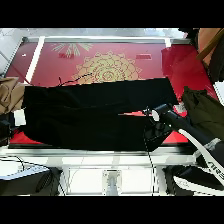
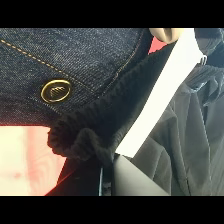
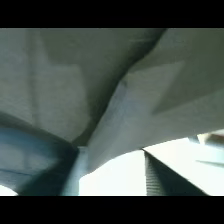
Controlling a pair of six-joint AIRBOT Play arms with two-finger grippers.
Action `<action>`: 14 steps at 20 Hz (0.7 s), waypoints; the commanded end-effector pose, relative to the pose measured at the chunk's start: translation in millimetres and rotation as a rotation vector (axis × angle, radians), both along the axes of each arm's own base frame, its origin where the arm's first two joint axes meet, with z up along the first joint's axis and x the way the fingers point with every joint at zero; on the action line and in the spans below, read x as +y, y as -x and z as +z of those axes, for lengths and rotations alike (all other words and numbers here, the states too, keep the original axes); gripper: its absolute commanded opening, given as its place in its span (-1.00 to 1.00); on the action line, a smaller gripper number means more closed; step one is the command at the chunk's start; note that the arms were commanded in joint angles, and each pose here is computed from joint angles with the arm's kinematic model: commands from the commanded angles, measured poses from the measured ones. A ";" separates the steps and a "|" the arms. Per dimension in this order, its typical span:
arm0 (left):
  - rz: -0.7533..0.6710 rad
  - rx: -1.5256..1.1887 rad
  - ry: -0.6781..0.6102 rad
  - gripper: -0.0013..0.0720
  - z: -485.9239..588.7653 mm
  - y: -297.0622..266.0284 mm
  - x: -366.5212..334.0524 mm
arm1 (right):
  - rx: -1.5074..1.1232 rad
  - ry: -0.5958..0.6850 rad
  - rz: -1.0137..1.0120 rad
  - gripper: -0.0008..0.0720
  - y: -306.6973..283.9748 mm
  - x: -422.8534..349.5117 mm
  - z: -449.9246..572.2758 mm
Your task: Fold the clothes and pants, and hang the long-sleeved shirts on hangers.
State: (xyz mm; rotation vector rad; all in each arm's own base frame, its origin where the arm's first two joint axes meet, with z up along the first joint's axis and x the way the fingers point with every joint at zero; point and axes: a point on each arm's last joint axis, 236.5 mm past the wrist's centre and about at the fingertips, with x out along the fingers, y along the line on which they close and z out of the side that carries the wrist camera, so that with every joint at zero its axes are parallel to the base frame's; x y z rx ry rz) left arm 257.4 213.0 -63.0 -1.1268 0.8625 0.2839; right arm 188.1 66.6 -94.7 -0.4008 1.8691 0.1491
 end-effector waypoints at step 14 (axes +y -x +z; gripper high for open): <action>0.043 -0.115 -0.216 -0.93 99.1 -6.5 34.8 | -0.502 0.044 -0.198 -0.95 -28.5 -39.7 105.4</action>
